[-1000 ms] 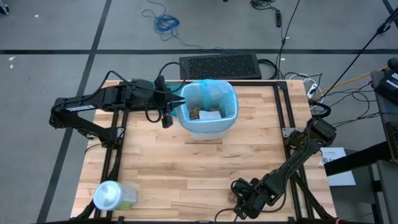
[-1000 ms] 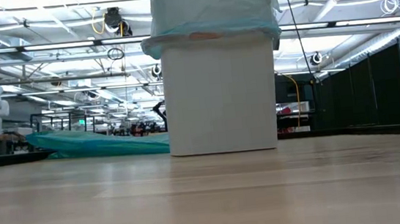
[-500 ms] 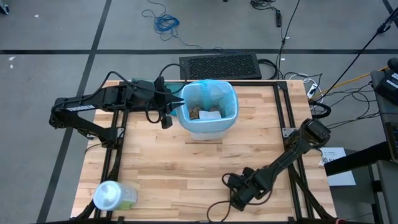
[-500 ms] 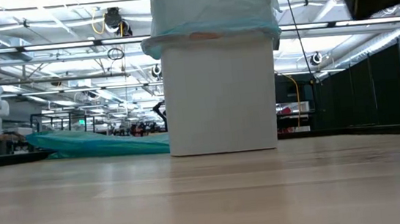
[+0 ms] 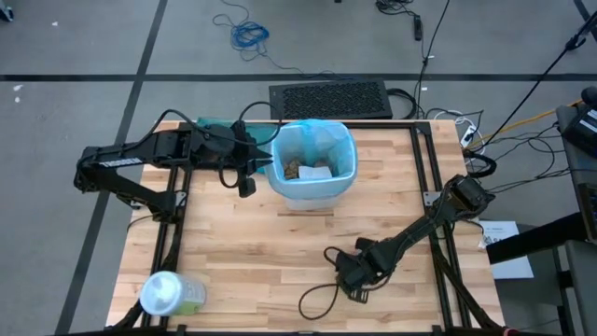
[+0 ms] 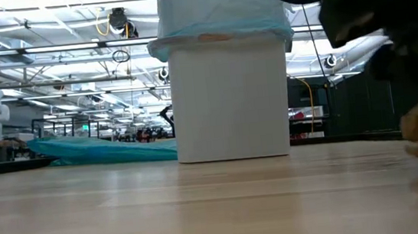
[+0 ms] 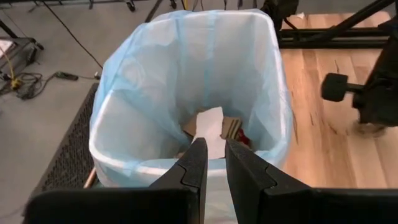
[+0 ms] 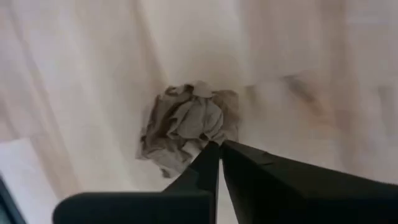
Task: Place trash/remove bag and relplace
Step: Put the brown paper into the trash bin
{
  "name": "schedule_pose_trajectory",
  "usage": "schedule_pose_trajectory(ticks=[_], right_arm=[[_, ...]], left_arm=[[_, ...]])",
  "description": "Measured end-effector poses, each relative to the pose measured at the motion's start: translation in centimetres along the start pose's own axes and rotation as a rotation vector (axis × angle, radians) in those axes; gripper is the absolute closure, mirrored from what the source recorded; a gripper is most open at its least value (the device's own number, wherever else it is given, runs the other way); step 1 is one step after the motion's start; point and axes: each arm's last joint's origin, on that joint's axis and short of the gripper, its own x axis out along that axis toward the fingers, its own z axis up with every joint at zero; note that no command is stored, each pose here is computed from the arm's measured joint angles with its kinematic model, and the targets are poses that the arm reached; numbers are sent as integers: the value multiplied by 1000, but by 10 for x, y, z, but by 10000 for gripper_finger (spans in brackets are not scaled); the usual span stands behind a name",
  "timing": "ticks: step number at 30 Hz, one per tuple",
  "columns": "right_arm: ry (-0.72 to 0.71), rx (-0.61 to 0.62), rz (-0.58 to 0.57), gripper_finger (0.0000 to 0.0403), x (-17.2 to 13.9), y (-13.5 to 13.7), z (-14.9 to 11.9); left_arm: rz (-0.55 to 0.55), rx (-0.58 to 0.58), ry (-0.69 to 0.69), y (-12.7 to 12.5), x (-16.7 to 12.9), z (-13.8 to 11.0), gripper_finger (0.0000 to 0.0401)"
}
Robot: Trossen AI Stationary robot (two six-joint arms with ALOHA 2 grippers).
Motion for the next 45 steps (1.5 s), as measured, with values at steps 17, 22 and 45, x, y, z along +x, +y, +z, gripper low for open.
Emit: schedule_pose_trajectory(ticks=[17, 22, 45], right_arm=[[-199, -297, 98, 402, -104, -23, 38], [-384, -421, 120, 403, -154, -30, 42], [-861, -66, -324, 400, -250, -142, 88]], left_arm=[[-30, -1, -30, -8, 2, 4, 345], [-40, 1, -38, -12, 11, 6, 345], [-52, 24, 30, -20, 31, 3, 345]])
